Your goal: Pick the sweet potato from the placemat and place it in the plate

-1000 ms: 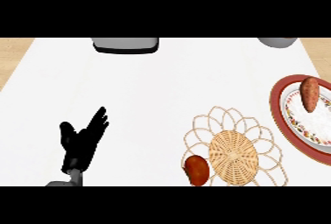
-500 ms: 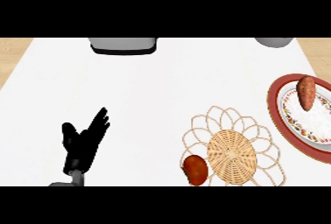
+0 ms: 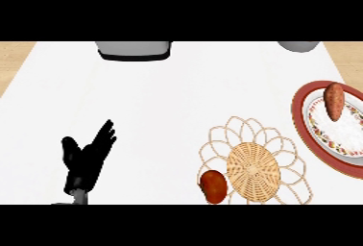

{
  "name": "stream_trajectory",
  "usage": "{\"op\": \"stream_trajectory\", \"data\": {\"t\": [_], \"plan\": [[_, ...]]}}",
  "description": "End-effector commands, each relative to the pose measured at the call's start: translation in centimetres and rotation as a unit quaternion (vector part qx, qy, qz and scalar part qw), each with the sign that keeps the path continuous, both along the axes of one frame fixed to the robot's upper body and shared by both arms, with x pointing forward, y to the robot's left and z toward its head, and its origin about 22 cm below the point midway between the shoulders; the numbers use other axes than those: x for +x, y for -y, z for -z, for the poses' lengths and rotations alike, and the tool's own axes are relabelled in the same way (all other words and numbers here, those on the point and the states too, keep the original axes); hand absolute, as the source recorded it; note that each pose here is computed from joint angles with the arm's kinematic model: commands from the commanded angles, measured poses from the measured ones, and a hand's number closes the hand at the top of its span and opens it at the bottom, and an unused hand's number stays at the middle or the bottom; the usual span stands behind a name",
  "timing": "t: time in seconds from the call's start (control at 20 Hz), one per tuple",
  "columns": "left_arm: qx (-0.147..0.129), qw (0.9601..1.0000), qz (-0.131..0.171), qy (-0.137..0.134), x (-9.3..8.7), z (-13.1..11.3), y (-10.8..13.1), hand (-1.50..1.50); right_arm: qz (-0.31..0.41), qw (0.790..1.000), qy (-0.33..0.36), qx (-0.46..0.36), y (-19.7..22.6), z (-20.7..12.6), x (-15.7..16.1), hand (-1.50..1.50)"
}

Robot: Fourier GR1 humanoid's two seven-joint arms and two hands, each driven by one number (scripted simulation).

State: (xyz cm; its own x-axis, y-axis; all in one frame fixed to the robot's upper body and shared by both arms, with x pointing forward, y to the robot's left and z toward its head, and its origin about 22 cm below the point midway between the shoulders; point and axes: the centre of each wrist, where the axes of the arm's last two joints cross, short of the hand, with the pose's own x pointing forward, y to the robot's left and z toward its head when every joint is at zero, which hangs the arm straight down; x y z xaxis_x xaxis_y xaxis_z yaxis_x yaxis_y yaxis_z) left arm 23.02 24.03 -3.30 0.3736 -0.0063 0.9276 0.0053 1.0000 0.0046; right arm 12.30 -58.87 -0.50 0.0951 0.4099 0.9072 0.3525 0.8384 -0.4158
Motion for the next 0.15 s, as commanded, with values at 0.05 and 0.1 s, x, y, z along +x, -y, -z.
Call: {"op": "stream_trajectory", "data": {"t": [0.05,0.1], "plan": [[-0.004,0.9999,-0.005,-0.008,0.8,-0.7,-0.5,0.0,-0.046,0.998,0.036,0.016,-0.8,2.0,-2.2,-1.5],[0.003,1.0,-0.005,-0.004,0.4,-0.4,-0.7,0.0,-0.045,0.998,0.043,0.017,-0.4,1.8,-2.9,-1.5]]}}
